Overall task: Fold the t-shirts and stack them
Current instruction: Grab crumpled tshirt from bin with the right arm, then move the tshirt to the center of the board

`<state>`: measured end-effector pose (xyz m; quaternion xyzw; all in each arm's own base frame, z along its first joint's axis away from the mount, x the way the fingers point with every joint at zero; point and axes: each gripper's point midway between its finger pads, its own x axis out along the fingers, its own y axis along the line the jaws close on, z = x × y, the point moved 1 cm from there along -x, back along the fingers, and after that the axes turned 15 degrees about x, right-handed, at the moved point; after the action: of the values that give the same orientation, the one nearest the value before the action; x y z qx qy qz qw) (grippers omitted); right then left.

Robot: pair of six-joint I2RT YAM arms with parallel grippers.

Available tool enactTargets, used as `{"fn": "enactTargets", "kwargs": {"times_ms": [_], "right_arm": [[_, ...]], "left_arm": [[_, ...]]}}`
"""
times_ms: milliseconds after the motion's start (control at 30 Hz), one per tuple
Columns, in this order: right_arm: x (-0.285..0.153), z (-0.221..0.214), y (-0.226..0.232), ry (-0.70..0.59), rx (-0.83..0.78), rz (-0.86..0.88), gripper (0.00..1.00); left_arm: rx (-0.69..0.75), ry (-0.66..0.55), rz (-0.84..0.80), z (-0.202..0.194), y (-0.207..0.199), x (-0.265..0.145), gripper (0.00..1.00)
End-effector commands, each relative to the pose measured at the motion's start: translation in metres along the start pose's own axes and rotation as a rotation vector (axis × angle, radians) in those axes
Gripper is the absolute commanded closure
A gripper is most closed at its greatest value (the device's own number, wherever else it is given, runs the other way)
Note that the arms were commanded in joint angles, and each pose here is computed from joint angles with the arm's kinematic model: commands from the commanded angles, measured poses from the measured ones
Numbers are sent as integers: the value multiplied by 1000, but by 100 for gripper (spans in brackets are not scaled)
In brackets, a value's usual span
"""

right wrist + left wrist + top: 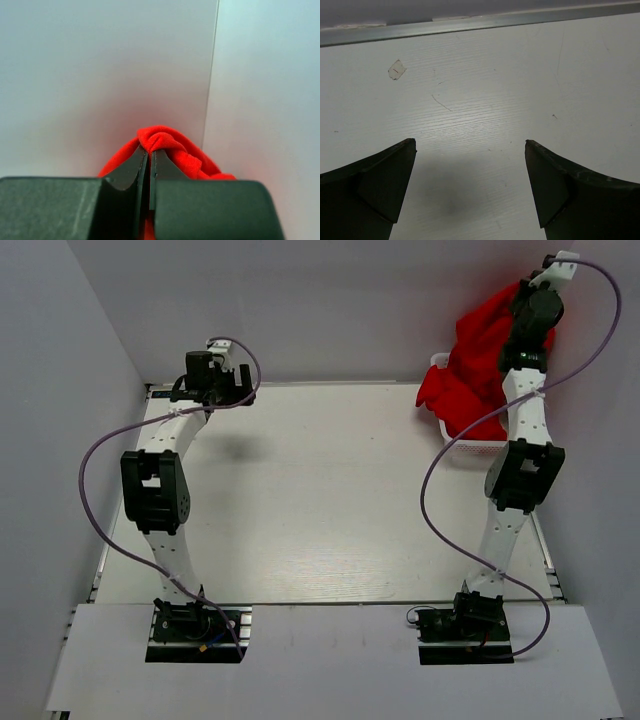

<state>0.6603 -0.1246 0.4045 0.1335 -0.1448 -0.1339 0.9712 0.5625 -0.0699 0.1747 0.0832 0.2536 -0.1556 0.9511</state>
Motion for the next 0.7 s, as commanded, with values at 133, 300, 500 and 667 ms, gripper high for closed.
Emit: {"fn": "enactTargets", "kwargs": {"times_ms": [133, 300, 500, 667], "right_arm": [[-33, 167, 72, -374, 38, 213, 100], [-65, 217, 108, -467, 69, 359, 100], [-101, 208, 187, -365, 101, 621, 100], [-141, 187, 250, -229, 158, 816, 100]], "left_arm": [[55, -172, -16, 60, -5, -47, 0], [59, -188, -12, 64, -6, -55, 0], [63, -202, -28, 67, -11, -66, 0], [38, -209, -7, 76, -12, -92, 0]]}}
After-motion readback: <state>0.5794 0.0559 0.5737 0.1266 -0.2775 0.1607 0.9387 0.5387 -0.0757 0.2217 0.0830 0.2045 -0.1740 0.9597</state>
